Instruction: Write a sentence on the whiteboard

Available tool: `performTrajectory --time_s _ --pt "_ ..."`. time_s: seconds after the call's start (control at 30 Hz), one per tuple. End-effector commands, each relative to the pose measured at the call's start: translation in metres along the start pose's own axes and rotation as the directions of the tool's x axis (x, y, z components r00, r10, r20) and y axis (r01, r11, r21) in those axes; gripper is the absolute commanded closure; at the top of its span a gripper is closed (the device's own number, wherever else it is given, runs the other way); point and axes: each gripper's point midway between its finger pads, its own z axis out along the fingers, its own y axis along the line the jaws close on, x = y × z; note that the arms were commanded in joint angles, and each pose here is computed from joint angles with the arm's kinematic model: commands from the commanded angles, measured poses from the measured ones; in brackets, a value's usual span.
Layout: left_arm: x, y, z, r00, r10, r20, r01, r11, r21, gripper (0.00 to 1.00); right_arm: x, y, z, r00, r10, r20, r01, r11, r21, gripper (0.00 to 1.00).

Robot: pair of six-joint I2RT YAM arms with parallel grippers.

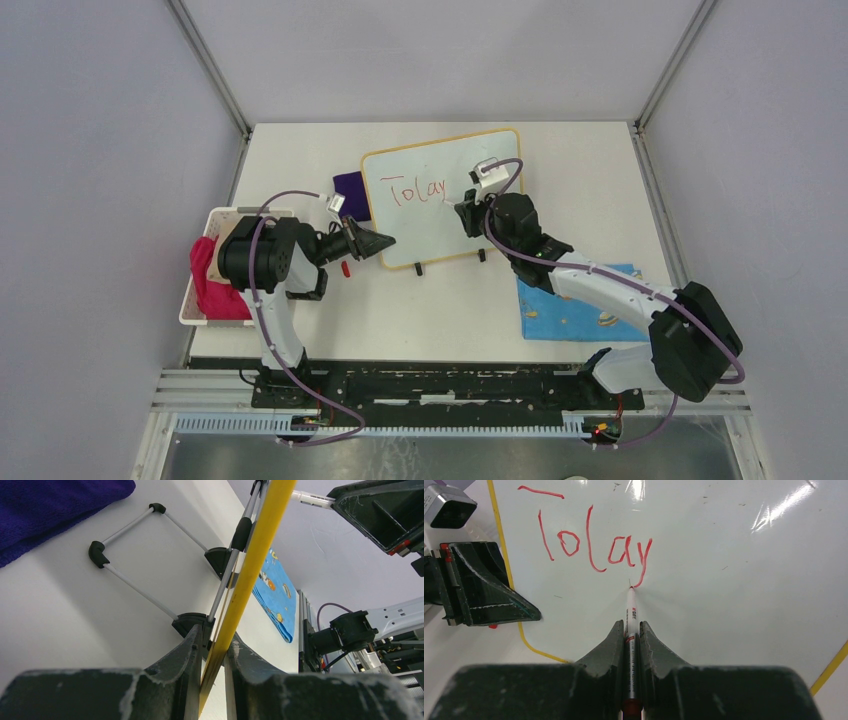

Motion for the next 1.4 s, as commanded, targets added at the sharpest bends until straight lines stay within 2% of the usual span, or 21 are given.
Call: performTrajectory --time_s 0.0,0.3,0.57,0.7,0.93,1.37 --pt "-0.019 -0.002 0.002 0.993 0.077 0.085 -0.078 0.997 0.013 0.98 -0.009 0.019 0.001 0.999 0.005 0.032 -0.004 0.999 -0.053 1.00" --pt "-0.018 -0.003 0.002 0.994 0.075 0.083 -0.076 0.997 0.014 0.98 -0.019 0.048 0.004 0.999 0.008 0.050 -0.003 0.994 -0.113 1.00" --pt "-0.018 -0.003 0.002 0.994 0.074 0.084 -0.075 0.997 0.014 0.98 -0.064 0.040 -0.013 0.984 0.024 0.175 -0.009 0.996 -0.089 1.00" --pt "-0.018 -0.003 0.002 0.994 0.076 0.084 -0.078 0.997 0.014 0.98 -0.082 0.041 -0.009 0.981 -0.002 0.196 0.016 0.997 -0.074 1.00" --pt "-0.018 -0.002 0.002 0.994 0.076 0.084 -0.077 0.997 0.013 0.98 -0.091 0.044 0.000 0.980 -0.022 0.197 0.036 0.997 -0.071 1.00" --pt "-0.018 -0.002 0.002 0.994 0.073 0.083 -0.075 0.997 0.014 0.98 -0.076 0.050 0.018 0.989 -0.044 0.143 0.057 0.995 -0.082 1.00"
